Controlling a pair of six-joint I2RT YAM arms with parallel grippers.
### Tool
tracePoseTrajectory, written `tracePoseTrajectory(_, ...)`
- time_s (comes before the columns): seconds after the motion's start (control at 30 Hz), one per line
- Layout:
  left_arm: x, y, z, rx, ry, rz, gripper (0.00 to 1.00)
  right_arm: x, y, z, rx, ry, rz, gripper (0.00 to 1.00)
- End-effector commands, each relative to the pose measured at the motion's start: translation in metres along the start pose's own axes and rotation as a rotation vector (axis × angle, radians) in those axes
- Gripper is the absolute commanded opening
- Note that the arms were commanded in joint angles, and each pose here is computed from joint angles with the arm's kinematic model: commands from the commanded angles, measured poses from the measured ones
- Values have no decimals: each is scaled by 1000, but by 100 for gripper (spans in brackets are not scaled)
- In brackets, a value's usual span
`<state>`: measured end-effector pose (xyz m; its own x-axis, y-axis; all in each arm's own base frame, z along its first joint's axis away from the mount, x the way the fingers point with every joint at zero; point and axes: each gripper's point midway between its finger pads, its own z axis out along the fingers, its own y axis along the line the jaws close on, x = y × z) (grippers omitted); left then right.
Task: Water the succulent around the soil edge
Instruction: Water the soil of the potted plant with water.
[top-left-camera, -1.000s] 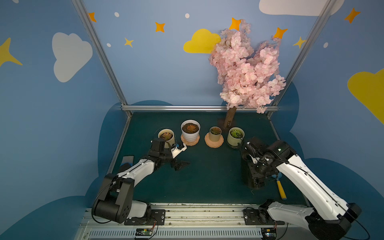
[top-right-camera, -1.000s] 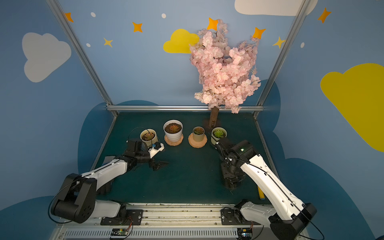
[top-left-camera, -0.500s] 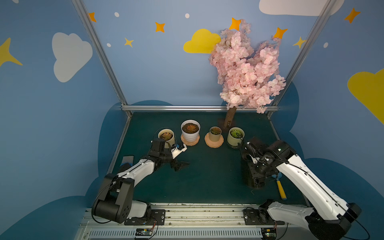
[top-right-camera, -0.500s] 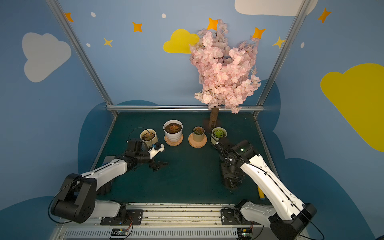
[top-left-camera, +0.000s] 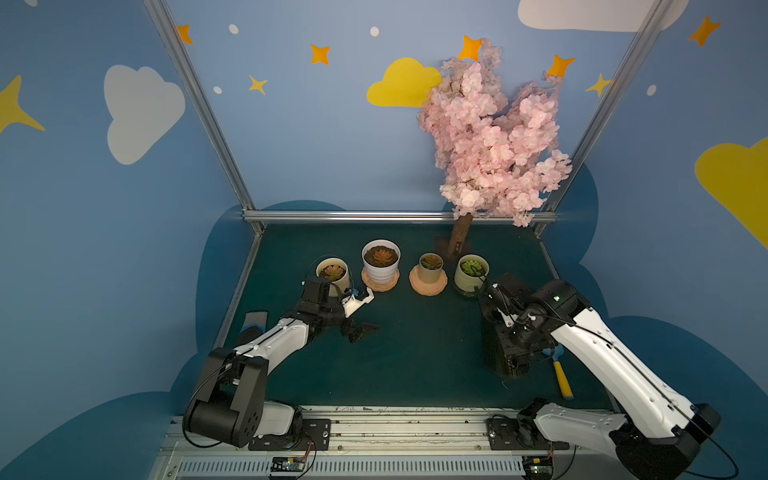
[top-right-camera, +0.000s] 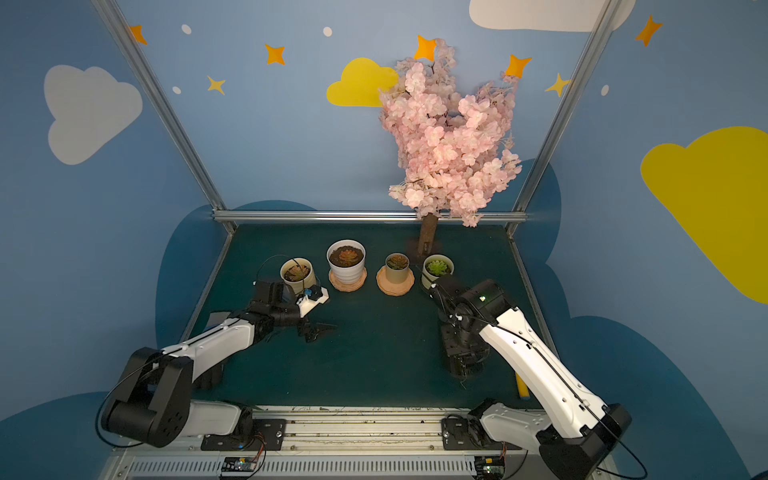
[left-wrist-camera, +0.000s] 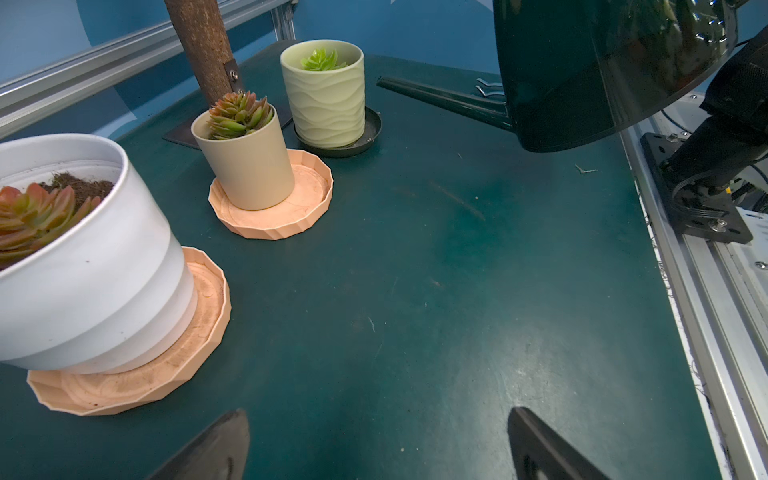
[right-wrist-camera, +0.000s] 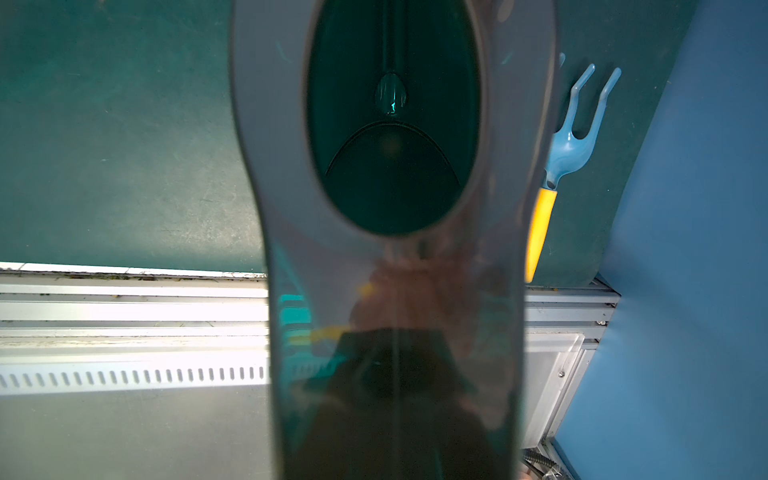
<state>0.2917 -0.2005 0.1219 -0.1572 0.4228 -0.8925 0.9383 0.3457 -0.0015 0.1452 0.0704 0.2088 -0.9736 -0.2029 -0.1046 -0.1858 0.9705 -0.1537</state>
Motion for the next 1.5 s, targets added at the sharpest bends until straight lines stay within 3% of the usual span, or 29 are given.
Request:
tracePoseTrajectory(0.0, -2, -6, 0, 21, -1, 4, 100, 38, -23, -10, 82, 141, -28, 0)
tracePoseTrajectory(1.47, -2, -5, 1, 16, 8, 4, 100, 35, -27, -12, 96, 110, -1, 0)
